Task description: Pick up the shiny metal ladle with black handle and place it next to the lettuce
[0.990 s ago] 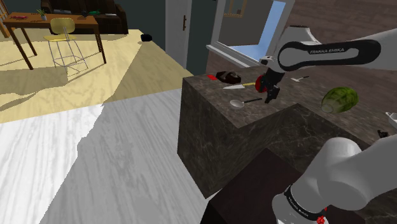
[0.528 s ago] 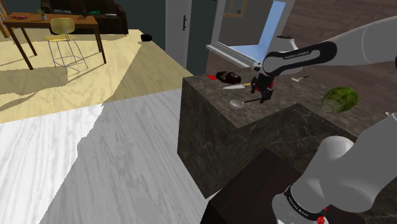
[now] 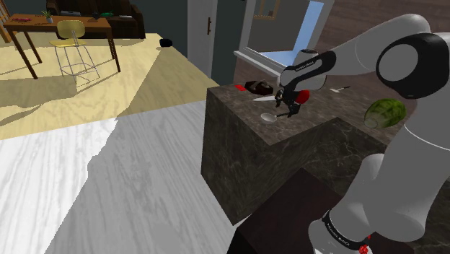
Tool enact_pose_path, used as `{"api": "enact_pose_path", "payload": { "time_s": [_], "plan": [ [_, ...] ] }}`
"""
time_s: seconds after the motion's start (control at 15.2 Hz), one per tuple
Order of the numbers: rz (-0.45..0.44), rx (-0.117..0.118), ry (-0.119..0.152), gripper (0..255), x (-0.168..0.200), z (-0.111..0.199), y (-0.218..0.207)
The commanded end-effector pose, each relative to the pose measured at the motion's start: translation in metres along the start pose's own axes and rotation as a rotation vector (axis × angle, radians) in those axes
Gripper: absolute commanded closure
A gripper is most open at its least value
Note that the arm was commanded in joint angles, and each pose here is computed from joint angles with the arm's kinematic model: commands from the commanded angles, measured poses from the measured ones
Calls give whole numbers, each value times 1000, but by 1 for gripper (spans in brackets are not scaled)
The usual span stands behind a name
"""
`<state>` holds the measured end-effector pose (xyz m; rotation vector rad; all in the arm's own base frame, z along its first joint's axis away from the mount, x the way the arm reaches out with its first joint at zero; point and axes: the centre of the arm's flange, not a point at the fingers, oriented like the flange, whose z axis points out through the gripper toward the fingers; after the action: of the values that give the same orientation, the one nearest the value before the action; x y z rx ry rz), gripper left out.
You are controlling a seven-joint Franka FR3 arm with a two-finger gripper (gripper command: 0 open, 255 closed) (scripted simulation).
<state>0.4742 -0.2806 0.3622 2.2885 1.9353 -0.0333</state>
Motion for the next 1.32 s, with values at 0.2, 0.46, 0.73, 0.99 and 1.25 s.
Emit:
{"api": "enact_pose_path", "payload": {
  "time_s": [0.2,0.46,0.73,0.99,1.25],
  "plan": [
    [-4,-1,0,0,0,30,1],
    [-4,-1,0,0,0,30,1],
    [-4,-1,0,0,0,29,1],
    [-4,-1,0,255,0,30,1],
    [-4,-1,-1,255,0,30,3]
  ]
}}
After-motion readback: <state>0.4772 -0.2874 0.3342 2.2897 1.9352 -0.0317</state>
